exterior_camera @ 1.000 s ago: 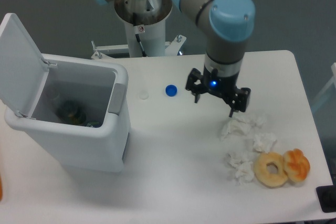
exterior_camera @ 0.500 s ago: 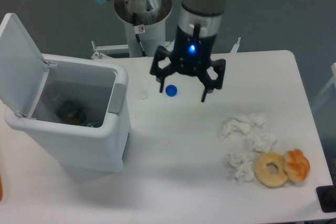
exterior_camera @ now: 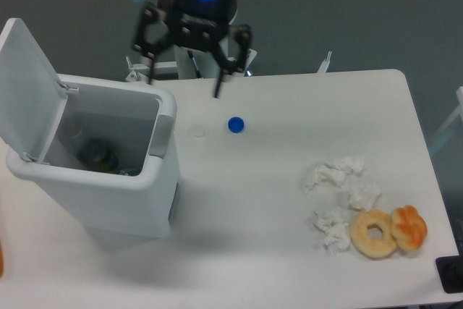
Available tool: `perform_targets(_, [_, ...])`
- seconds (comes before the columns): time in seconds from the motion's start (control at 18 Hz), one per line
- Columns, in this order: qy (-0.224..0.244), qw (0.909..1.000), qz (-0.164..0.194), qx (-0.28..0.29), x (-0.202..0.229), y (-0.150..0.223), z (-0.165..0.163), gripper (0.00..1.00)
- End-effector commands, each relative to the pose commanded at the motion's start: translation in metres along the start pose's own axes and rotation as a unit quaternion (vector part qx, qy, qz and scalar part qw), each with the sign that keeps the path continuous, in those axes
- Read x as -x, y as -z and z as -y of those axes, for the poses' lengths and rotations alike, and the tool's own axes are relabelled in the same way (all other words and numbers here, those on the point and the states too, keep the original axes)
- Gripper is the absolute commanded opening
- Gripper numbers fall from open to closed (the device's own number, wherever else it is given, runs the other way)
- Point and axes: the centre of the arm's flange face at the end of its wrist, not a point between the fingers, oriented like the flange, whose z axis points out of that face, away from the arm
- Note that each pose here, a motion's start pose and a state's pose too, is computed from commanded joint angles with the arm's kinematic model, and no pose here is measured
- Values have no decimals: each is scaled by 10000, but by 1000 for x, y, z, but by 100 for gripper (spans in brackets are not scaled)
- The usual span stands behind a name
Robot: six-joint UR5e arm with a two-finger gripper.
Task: Close the trash can
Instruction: 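Move the gripper over toward the raised trash can lid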
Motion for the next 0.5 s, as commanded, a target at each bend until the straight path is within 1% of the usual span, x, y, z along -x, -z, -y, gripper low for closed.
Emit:
perform_targets(0.33, [85, 9996, -264, -58, -53, -10, -2, 100])
perform_targets(0.5, [-79, 9991, -411, -41, -81, -16, -5, 100])
